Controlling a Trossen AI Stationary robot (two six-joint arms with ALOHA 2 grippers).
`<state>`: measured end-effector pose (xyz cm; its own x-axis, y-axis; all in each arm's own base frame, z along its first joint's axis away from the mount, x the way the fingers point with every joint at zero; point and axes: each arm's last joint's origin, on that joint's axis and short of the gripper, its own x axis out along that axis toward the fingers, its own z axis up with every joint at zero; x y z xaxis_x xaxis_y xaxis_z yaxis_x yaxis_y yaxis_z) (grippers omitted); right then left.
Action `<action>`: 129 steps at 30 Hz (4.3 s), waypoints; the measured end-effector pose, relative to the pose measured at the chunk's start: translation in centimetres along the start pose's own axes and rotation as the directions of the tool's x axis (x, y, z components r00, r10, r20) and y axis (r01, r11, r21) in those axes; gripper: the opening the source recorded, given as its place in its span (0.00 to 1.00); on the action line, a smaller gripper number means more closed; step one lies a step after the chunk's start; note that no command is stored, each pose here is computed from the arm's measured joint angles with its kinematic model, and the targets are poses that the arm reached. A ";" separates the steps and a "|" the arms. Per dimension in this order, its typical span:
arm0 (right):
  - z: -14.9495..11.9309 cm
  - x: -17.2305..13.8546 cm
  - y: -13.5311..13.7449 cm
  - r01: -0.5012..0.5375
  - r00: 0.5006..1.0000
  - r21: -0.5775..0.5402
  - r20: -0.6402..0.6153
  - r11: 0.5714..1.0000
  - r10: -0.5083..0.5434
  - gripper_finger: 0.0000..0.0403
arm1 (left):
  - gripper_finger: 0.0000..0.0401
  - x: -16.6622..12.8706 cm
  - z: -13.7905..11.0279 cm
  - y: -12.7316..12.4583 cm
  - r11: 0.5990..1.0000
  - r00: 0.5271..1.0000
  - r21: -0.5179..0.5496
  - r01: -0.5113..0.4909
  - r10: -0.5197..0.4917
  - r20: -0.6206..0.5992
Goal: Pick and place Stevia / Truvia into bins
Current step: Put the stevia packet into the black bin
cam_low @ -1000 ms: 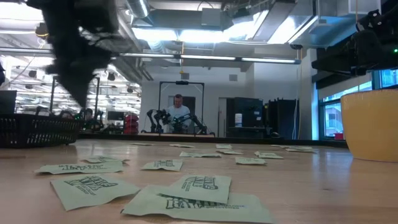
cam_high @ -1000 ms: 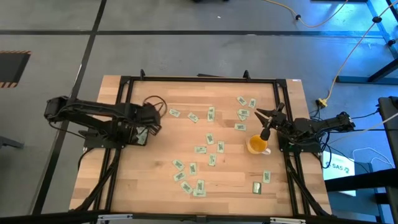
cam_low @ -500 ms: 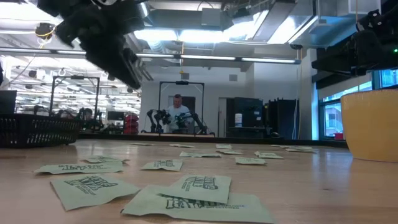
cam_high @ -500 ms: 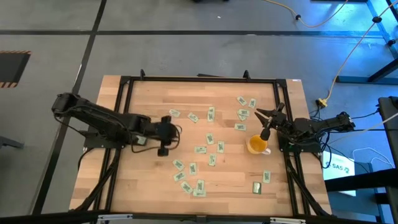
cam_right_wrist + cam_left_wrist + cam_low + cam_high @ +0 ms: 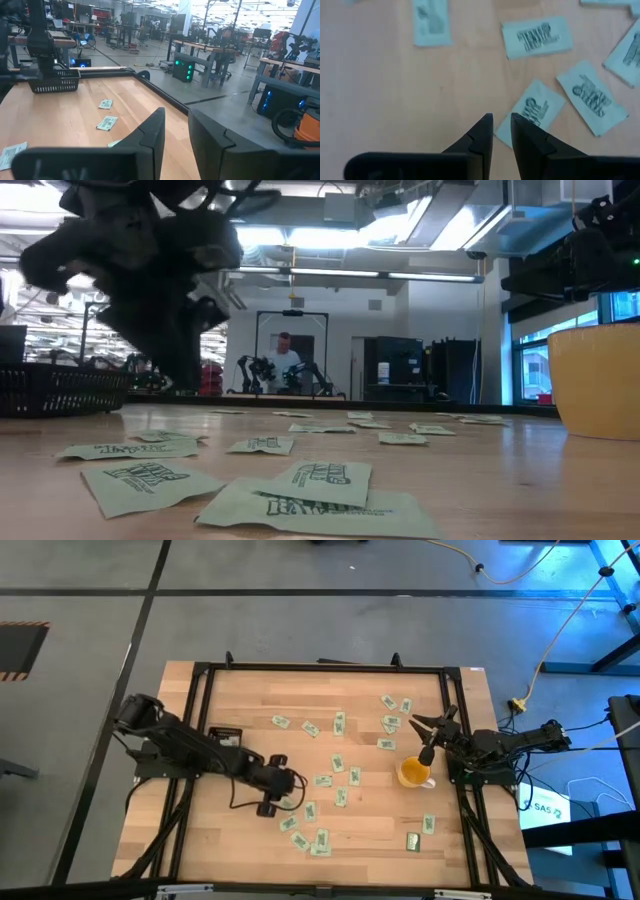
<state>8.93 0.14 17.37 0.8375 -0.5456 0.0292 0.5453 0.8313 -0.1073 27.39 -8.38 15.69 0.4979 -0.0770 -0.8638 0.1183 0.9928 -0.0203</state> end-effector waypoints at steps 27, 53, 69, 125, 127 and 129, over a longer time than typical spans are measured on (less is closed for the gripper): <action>0.0 0.0 0.0 0.002 1.000 -0.027 -0.001 1.000 -0.002 0.22 | 0.13 3.9 -1.3 -1.1 1.000 0.990 0.022 0.011 -0.008 -0.140; 0.0 0.0 0.0 0.002 1.000 -0.023 0.000 1.000 -0.002 0.22 | 0.01 -8.0 -2.4 3.4 0.855 0.935 -0.380 -0.352 0.339 -0.103; 0.0 0.0 0.0 0.002 1.000 -0.025 -0.001 1.000 -0.002 0.22 | 0.02 -10.7 -7.8 5.5 0.272 0.754 -0.719 -0.640 0.401 -0.519; 0.0 0.0 0.0 0.002 1.000 0.107 0.000 0.994 -0.002 0.22 | 0.15 -6.9 1.2 2.0 0.992 0.881 -0.104 -0.077 0.116 0.458; 0.0 0.0 0.0 0.002 1.000 0.112 0.000 0.994 -0.002 0.22 | 0.17 -6.0 1.4 1.2 0.997 0.885 -0.047 -0.065 0.079 0.459; 0.0 0.0 0.0 0.002 1.000 0.113 0.000 0.994 -0.002 0.22 | 0.18 -4.8 1.3 0.6 0.998 0.900 -0.023 -0.062 0.066 0.431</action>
<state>8.93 0.14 17.37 0.8366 -0.5470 0.0292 0.5471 0.8370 0.0056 26.18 -7.58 20.47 0.8262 -0.0438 -0.5617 0.0676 0.9975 0.0217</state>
